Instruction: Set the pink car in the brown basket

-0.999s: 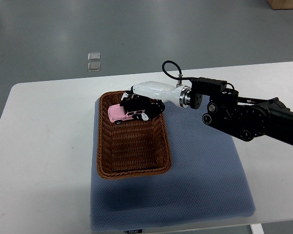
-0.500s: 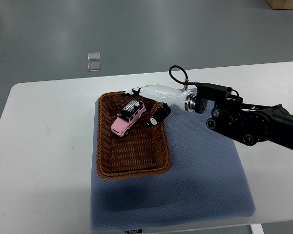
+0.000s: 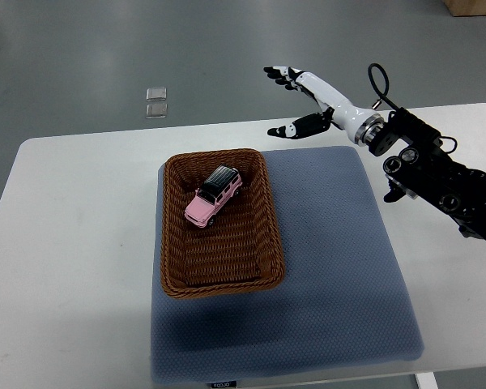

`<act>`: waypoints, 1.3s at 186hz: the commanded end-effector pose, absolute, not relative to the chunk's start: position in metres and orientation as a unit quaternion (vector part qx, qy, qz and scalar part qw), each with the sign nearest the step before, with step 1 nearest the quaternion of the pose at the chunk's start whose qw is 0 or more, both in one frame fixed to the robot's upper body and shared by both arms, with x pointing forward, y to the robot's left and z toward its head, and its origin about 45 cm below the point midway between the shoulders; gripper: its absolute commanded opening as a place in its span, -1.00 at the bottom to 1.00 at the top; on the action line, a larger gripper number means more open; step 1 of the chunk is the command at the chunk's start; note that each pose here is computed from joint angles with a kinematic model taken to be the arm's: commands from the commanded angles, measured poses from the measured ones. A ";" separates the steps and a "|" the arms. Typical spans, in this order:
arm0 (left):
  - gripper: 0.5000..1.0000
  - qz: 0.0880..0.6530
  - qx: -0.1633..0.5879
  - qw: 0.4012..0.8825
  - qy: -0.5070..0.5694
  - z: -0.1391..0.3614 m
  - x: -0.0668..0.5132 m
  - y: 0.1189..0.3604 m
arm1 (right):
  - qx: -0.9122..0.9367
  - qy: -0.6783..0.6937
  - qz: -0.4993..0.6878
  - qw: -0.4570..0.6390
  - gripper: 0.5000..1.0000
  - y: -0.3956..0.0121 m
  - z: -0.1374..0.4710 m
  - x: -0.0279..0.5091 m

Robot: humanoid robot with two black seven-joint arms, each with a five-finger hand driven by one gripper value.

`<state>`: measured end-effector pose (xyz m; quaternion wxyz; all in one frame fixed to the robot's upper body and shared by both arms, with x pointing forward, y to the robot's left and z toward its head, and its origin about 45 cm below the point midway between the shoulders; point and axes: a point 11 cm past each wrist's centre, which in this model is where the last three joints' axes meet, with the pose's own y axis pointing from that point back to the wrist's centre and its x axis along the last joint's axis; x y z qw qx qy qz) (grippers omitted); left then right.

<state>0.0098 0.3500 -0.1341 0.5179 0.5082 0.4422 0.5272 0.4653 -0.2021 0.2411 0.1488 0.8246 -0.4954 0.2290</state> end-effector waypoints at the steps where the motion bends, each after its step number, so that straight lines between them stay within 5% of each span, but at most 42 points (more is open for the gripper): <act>1: 1.00 0.526 0.507 0.519 0.443 -0.134 0.010 0.348 | 0.804 -0.558 0.157 0.132 0.64 -0.235 0.227 0.468; 106: 1.00 0.526 0.509 0.519 0.442 -0.134 0.010 0.349 | 0.727 -0.678 -0.107 0.014 0.65 -0.292 0.190 0.456; 242: 1.00 0.527 0.507 0.522 0.439 -0.134 0.015 0.349 | 0.711 -0.685 -0.160 0.007 0.65 -0.291 0.171 0.447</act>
